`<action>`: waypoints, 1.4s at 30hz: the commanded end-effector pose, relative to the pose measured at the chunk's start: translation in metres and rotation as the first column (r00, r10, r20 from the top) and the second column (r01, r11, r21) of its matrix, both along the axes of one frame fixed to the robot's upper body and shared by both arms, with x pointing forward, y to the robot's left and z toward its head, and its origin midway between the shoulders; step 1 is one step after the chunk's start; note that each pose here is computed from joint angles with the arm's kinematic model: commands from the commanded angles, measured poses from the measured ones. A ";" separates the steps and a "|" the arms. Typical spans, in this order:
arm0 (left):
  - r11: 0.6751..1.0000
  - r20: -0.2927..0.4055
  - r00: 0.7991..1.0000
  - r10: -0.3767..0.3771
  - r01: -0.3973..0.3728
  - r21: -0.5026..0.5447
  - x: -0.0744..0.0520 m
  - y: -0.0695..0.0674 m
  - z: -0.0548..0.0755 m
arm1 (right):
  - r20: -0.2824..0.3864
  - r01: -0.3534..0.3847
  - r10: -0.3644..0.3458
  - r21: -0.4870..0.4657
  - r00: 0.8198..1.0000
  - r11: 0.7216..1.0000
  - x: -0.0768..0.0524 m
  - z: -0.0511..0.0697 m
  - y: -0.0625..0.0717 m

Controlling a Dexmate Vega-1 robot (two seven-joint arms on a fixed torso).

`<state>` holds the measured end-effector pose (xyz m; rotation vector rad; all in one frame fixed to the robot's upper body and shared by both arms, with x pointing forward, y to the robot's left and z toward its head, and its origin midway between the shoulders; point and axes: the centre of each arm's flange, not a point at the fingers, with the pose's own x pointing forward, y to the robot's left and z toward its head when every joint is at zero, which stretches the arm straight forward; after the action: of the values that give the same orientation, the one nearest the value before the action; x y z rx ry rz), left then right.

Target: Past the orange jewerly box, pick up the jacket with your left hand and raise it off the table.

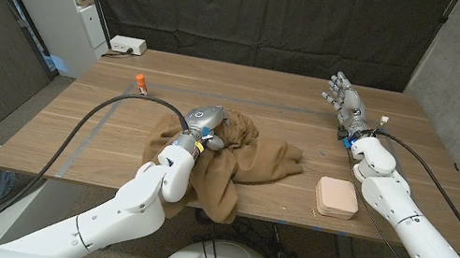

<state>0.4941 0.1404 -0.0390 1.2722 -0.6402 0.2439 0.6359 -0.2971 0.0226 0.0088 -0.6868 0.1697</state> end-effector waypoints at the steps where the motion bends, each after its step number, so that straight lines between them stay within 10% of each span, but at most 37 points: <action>1: 1.000 0.039 0.999 -0.016 0.016 0.013 -0.003 -0.003 0.018 | 0.010 0.011 -0.011 0.009 1.000 1.000 -0.003 0.002 -0.004; 42: 1.000 0.146 0.989 -0.015 0.011 0.028 -0.026 -0.006 0.055 | 0.042 0.001 -0.002 0.014 0.999 1.000 -0.002 0.010 -0.005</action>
<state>0.4782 0.1337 0.0090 1.2902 -0.7555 0.2972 0.6343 -0.3020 0.0304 0.0248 -0.7178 0.1551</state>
